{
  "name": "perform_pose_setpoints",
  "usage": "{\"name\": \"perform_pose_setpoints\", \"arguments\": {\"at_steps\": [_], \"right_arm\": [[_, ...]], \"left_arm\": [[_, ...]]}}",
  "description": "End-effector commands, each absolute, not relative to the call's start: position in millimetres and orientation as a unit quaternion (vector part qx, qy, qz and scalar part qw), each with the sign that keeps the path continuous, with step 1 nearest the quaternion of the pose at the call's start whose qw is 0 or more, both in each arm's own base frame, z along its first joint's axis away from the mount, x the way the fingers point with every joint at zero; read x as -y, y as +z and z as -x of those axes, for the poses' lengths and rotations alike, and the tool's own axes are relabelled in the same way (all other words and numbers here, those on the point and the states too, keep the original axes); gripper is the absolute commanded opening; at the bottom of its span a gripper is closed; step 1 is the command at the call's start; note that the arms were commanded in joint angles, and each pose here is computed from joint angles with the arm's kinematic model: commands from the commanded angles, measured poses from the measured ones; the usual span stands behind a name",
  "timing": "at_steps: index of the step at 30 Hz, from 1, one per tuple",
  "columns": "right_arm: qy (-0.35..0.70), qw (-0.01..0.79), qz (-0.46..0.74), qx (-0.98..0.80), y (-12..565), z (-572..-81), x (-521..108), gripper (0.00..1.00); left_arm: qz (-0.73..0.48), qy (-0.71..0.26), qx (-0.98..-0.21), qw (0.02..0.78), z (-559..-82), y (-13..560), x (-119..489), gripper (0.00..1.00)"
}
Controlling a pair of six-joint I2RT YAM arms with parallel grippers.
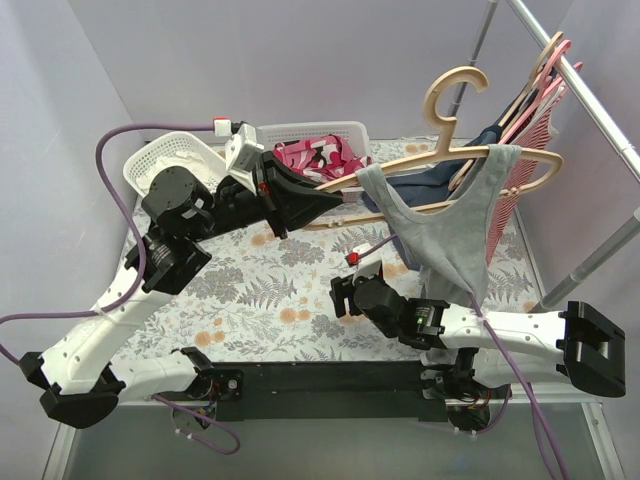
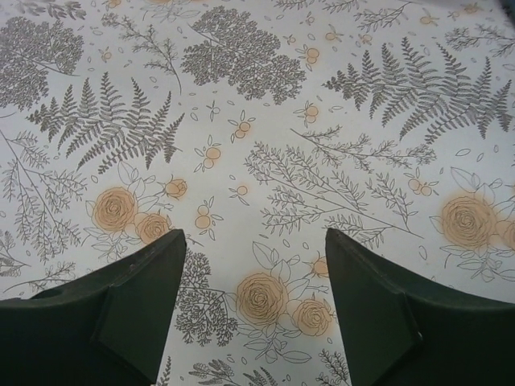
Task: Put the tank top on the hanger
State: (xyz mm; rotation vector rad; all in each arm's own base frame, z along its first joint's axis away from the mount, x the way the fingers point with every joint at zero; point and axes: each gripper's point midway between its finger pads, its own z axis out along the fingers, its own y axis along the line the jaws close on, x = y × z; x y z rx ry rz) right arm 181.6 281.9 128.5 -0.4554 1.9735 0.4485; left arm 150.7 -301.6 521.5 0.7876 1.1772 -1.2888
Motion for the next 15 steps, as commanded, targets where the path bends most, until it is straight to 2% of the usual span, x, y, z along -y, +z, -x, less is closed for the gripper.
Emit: {"name": "perform_pose_setpoints", "arguments": {"at_steps": [1,15], "right_arm": [[0.226,0.496,0.181,-0.818,128.1,-174.2,-291.8,0.78],[0.268,0.475,0.216,-0.810,131.5,-159.8,-305.8,0.77]], "left_arm": [[-0.317,-0.556,-0.475,0.604,-155.1,542.8,300.0,0.00],[-0.316,-0.544,-0.487,0.605,-168.1,523.1,350.9,0.00]]}}
